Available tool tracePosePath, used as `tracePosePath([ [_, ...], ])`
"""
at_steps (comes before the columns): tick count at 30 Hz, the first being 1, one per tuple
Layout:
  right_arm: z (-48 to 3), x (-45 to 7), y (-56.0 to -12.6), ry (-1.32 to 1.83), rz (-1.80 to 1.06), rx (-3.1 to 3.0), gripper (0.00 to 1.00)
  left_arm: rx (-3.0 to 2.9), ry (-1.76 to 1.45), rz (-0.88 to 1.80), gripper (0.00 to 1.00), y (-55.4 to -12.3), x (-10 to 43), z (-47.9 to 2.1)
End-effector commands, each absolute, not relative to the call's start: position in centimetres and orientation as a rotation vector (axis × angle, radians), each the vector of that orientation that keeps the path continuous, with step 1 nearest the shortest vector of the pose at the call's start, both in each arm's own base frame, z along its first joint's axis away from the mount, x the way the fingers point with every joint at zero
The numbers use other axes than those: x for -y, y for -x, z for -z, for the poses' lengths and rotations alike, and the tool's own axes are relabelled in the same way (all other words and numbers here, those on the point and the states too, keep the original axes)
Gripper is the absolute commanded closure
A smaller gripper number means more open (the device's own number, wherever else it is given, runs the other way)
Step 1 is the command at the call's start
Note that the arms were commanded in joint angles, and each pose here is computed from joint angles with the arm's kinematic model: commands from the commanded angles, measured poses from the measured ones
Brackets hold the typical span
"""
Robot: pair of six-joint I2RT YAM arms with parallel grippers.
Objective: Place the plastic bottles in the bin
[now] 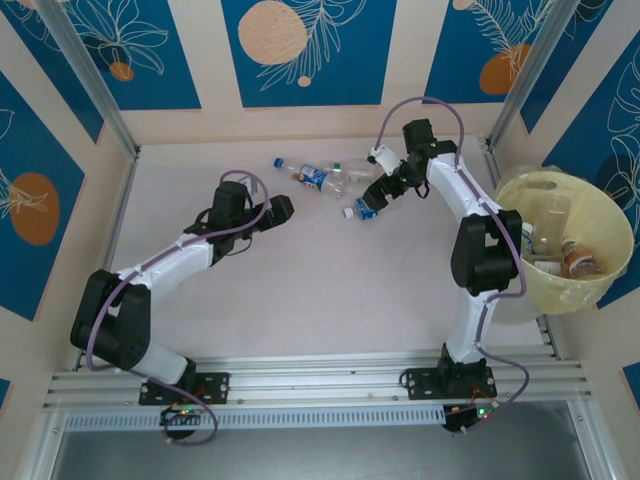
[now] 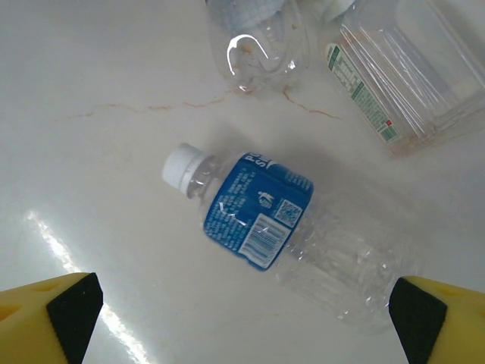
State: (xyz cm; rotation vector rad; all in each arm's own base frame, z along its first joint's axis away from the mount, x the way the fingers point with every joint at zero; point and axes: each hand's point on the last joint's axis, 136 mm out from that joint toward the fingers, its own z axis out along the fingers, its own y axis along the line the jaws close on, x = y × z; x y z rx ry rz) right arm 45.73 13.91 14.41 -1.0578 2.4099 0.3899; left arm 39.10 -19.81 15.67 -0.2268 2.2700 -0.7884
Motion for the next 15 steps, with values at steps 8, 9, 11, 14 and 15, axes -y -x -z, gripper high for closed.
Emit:
tracePosePath([
  [8, -8.9, -14.2, -47.0, 1.386, -0.326, -2.384, 0.03, -2.214, 0.353, 0.734, 0.00, -39.0, 17.0, -15.4],
  [9, -8.6, -14.2, -47.4, 1.390, -0.310, -2.382, 0.03, -2.209, 0.359, 0.738, 0.00, -38.9, 16.9, -15.4],
  [11, -8.2, -14.4, -47.9, 1.389, -0.311, -2.374, 0.04, -2.205, 0.360, 0.740, 0.00, -39.0, 16.8, -15.4],
  [14, -7.4, -14.9, -47.7, 1.415, -0.334, -2.362, 0.04, -2.207, 0.361, 0.743, 0.00, -39.1, 16.8, -15.4],
  [15, -7.0, -14.9, -47.3, 1.430, -0.338, -2.368, 0.04, -2.208, 0.362, 0.745, 0.00, -39.1, 16.8, -15.4],
])
